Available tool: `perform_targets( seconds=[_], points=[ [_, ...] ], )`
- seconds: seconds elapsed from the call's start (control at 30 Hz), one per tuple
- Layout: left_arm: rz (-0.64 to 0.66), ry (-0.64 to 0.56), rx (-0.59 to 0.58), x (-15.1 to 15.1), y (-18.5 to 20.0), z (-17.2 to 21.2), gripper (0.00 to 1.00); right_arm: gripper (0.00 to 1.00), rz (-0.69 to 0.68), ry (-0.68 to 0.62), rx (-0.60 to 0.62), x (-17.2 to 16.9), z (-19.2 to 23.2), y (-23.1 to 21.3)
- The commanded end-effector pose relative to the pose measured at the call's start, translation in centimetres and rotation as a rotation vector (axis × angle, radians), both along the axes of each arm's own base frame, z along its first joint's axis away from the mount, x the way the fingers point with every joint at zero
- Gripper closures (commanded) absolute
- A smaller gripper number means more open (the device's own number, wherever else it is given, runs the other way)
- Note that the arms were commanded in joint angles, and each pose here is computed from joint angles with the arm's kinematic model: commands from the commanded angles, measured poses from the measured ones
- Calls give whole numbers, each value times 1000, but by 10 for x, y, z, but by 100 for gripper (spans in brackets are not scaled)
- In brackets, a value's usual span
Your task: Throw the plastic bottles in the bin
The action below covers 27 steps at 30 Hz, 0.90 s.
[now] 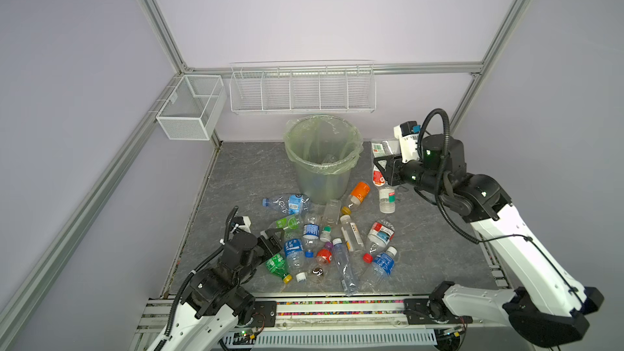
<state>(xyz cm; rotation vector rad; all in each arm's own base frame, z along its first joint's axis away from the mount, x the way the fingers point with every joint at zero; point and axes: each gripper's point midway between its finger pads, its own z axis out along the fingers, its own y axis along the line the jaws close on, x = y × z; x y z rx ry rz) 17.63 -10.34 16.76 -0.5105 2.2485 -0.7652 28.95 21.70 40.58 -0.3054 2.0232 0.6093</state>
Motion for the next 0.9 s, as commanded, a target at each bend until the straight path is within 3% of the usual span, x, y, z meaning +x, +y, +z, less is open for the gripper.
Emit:
perform_targets(
  seconds=[0.0, 0.57, 0.87],
  points=[
    [-5, -10, 4, -3, 3, 6, 6, 93, 39, -94, 13, 1, 27, 13],
    [-19, -19, 9, -5, 2, 3, 6, 93, 227, -375, -14, -36, 75, 71],
    [-27, -25, 4, -5, 1, 6, 6, 93, 232, -430, -4, -32, 87, 85]
  ],
)
